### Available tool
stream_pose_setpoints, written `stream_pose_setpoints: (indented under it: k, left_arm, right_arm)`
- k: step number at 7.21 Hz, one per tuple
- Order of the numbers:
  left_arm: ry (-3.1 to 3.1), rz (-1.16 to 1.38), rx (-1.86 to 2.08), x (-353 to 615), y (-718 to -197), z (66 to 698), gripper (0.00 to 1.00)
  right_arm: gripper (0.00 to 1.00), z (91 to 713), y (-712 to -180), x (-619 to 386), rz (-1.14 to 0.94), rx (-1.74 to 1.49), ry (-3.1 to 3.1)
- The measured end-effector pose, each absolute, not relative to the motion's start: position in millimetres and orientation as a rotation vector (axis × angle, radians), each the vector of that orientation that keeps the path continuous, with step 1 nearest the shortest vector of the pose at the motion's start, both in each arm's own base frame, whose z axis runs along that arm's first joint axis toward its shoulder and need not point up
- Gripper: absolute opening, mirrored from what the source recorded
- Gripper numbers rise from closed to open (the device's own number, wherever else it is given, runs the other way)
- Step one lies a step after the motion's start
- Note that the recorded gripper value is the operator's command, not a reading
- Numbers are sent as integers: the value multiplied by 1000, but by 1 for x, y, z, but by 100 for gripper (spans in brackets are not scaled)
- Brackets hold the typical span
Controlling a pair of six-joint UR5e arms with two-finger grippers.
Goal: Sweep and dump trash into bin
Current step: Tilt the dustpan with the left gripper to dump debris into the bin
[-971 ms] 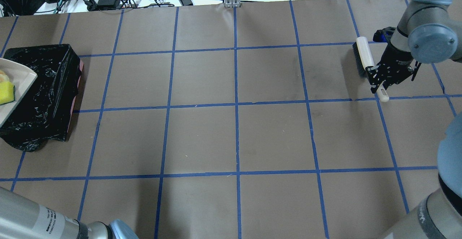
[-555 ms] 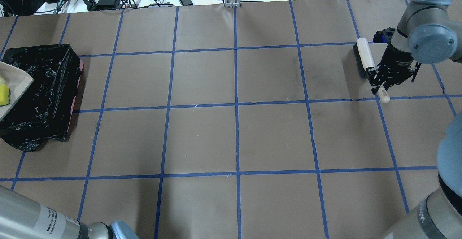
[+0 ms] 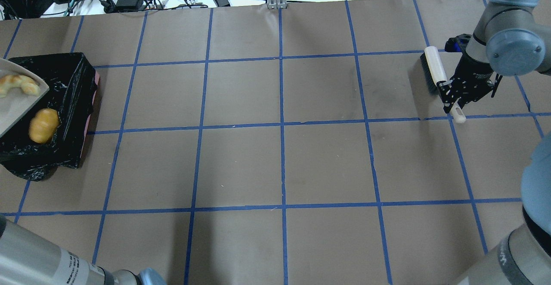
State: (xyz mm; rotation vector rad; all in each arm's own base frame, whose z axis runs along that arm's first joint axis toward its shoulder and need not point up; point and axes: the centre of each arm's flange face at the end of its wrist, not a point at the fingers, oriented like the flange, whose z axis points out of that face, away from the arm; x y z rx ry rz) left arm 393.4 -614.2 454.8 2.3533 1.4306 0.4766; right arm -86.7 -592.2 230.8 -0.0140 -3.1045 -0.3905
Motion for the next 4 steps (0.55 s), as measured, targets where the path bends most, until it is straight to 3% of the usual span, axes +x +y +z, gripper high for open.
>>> stream_pose_setpoints:
  k: [1,4]
  left_arm:
    - [1410,481,2351,391,-614,451,0]
    - [1338,504,2342,388,-615,456,0]
  right_arm:
    - [99,231,-592,-87,-391,-14,-3104]
    - [100,235,-591,-92,-399,2,-3049]
